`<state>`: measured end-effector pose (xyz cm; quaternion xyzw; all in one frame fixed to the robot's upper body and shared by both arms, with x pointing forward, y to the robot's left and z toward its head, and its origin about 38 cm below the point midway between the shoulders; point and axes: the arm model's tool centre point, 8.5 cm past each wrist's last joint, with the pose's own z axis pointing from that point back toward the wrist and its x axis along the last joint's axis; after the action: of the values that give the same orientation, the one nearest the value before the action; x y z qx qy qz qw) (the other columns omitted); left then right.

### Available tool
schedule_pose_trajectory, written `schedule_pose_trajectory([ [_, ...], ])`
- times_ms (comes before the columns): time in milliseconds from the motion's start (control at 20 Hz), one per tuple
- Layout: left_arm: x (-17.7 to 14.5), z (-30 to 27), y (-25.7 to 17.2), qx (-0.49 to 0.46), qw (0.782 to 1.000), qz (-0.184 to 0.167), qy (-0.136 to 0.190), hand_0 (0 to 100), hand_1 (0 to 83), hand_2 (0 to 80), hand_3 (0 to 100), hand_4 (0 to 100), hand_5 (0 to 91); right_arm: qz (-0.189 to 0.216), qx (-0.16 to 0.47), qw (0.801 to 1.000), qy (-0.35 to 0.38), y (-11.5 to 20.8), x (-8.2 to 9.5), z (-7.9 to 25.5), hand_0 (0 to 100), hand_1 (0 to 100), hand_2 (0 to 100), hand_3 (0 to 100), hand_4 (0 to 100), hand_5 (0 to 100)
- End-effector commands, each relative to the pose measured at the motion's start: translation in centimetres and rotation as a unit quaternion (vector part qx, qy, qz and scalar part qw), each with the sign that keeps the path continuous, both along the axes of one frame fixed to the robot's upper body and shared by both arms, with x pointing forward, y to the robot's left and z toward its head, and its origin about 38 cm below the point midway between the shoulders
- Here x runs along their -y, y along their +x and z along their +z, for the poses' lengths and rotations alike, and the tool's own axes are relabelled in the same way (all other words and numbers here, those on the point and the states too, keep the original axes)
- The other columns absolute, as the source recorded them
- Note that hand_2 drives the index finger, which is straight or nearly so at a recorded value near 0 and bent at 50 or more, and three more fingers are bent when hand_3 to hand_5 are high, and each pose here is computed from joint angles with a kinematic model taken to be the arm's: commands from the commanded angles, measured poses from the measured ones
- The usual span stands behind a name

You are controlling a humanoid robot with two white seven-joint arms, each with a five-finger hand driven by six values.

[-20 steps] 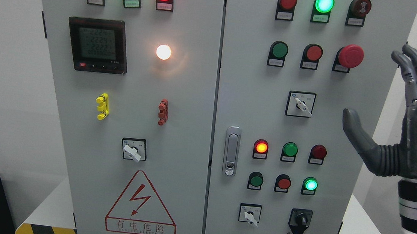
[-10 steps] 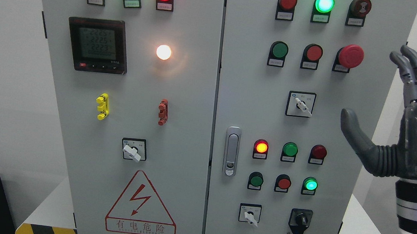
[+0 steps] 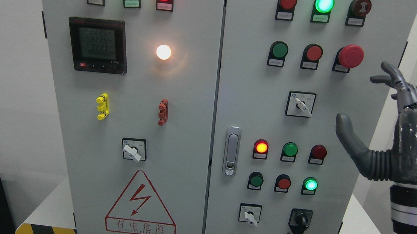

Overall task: Rotate and turn off gray switch
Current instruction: 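Move the right hand toward the white rotary switch below the red buttons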

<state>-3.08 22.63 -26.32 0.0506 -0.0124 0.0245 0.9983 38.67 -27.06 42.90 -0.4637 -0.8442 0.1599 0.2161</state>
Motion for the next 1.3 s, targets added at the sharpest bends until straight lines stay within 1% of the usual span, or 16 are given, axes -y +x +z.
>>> schedule_pose_trajectory([
  [0, 0.0, 0.0, -0.5, -0.007, 1.000, -0.001, 0.000, 12, 38.9, 0.0, 0, 0, 0.0, 0.020, -0.031, 0.999, 0.009, 0.6, -2.1, -1.7, 29, 36, 27, 72, 79, 99],
  [50, 0.0, 0.0, -0.5, -0.007, 1.000, -0.001, -0.001, 12, 38.9, 0.0, 0, 0, 0.0, 0.020, -0.036, 0.999, 0.011, 0.7, -2.1, -1.9, 28, 36, 29, 74, 79, 100],
  [150, 0.0, 0.1, -0.5, -0.008, 1.000, -0.001, -0.001, 12, 38.9, 0.0, 0, 0, 0.0, 0.015, -0.047, 0.999, 0.013, 0.9, -2.2, -2.4, 25, 36, 31, 75, 80, 100],
  [300, 0.0, 0.0, -0.5, -0.007, 1.000, -0.001, 0.000, 12, 38.9, 0.0, 0, 0, 0.0, 0.004, -0.068, 0.997, 0.025, 1.3, -2.8, -2.7, 20, 36, 34, 75, 80, 100],
  [400, 0.0, 0.0, -0.5, -0.007, 1.000, -0.001, -0.001, 12, 38.9, 0.0, 0, 0, 0.0, 0.006, -0.075, 0.997, 0.032, 1.6, -3.5, -2.9, 14, 36, 35, 74, 80, 100],
  [550, 0.0, 0.0, -0.5, -0.007, 1.000, -0.001, 0.000, 12, 38.9, 0.0, 0, 0, 0.0, 0.003, -0.083, 0.996, 0.031, 1.8, -4.3, -2.9, 10, 37, 37, 75, 80, 100],
  [900, 0.0, 0.0, -0.5, -0.007, 1.000, -0.001, 0.000, 12, 38.9, 0.0, 0, 0, 0.0, 0.009, -0.094, 0.995, 0.032, 2.6, -5.9, -2.5, 8, 38, 39, 78, 83, 100],
  [1050, 0.0, 0.0, -0.5, -0.007, 1.000, -0.001, 0.000, 12, 38.9, 0.0, 0, 0, 0.0, 0.002, -0.093, 0.995, 0.035, 2.9, -6.7, -1.9, 8, 38, 41, 78, 83, 100],
  [1250, 0.0, 0.0, -0.5, -0.007, 1.000, -0.001, 0.000, 12, 38.9, 0.0, 0, 0, 0.0, -0.007, -0.098, 0.994, 0.044, 3.3, -6.6, -1.4, 7, 38, 43, 78, 83, 100],
])
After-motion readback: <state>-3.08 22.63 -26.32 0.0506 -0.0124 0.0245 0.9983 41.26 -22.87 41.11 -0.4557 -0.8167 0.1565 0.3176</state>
